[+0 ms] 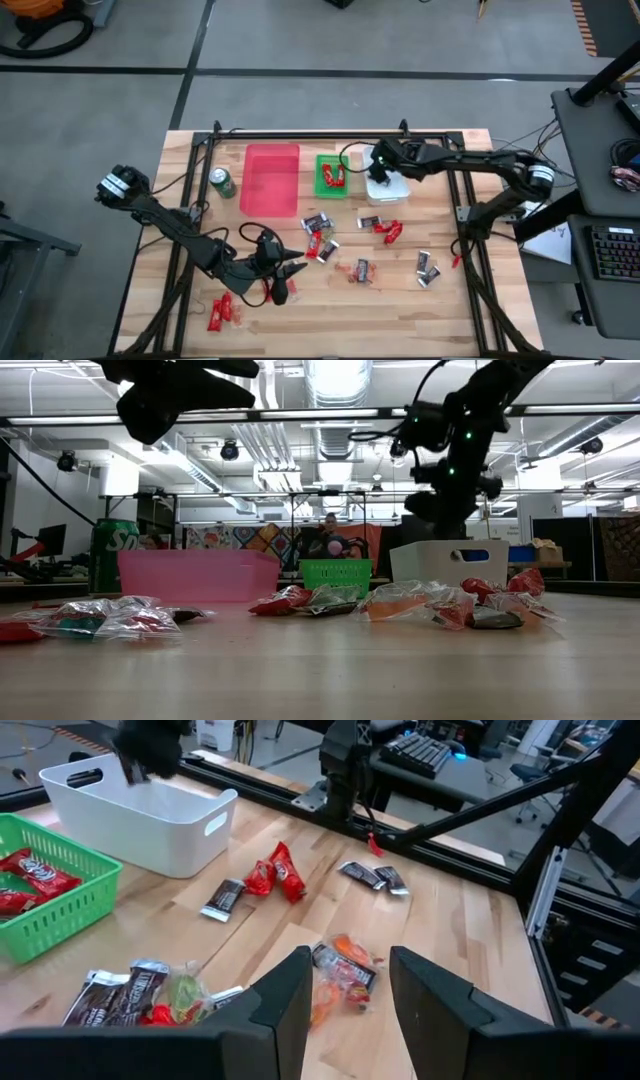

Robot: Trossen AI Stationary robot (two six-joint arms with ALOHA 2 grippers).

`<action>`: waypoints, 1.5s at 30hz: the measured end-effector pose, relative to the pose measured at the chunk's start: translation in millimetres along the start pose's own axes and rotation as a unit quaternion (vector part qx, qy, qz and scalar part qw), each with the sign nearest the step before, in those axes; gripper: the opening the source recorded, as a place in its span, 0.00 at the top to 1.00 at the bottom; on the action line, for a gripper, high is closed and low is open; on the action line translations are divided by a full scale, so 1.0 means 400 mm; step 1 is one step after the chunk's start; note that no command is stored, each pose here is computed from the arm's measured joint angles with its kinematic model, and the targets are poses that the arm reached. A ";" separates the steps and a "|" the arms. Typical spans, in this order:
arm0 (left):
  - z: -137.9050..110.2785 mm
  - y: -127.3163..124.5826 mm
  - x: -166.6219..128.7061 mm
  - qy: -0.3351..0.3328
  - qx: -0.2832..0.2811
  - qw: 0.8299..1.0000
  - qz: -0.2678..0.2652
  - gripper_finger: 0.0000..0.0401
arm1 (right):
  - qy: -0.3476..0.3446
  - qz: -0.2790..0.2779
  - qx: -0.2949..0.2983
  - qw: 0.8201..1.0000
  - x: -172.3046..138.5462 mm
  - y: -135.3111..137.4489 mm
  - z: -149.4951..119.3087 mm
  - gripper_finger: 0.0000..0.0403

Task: Sort candy
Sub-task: Put the brown chocolate into the white bin, then put the blue gummy into the red bin

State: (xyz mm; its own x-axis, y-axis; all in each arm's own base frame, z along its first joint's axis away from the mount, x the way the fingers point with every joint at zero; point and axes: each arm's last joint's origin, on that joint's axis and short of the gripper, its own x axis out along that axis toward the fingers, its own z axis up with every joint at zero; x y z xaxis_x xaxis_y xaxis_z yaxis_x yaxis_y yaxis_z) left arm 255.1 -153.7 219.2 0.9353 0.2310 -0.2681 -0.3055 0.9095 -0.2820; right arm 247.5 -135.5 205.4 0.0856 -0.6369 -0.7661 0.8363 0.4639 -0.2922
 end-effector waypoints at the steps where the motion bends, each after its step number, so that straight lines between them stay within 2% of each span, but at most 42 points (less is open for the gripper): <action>1: -0.001 0.001 0.000 0.001 0.001 1.000 0.001 0.70 | 0.004 -0.001 -0.002 1.000 0.006 0.004 -0.002 0.86; 10: 0.000 0.001 0.000 0.001 0.005 1.000 0.001 0.70 | 0.013 -0.005 -0.010 1.000 0.035 0.022 -0.007 0.70; 17: -0.001 0.001 0.000 0.002 0.002 1.000 0.002 0.70 | -0.021 0.021 -0.010 0.999 -0.027 0.025 -0.003 0.68; 22: -0.007 0.002 0.000 0.020 -0.016 1.000 -0.009 0.70 | -0.049 0.094 -0.014 0.994 -0.107 0.033 -0.008 0.68; 27: -0.037 0.022 -0.003 0.085 -0.057 0.995 0.012 0.70 | -0.075 0.175 -0.034 0.981 -0.193 0.051 -0.029 0.67; 32: -0.063 0.052 -0.016 0.164 -0.130 0.974 0.088 0.70 | -0.097 0.221 -0.066 0.968 -0.259 0.085 -0.063 0.68; 38: -0.083 0.097 -0.032 0.238 -0.223 0.921 0.213 0.70 | -0.118 0.264 -0.093 0.953 -0.304 0.132 -0.095 0.67; 41: -0.100 0.104 -0.029 0.256 -0.245 0.904 0.239 0.70 | -0.124 0.274 -0.100 0.948 -0.316 0.142 -0.103 0.68; 45: -0.120 0.105 -0.019 0.257 -0.254 0.896 0.257 0.70 | -0.127 0.278 -0.099 0.947 -0.320 0.145 -0.104 0.68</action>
State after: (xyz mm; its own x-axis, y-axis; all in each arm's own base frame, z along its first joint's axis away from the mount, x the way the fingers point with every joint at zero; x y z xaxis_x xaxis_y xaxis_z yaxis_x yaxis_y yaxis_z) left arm 226.5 -133.7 165.1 0.4823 0.2649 -0.8350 -0.8360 0.4238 -0.3484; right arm 262.4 -1.7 262.6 0.6322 -0.3757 -0.6776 0.5077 0.8615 -0.0040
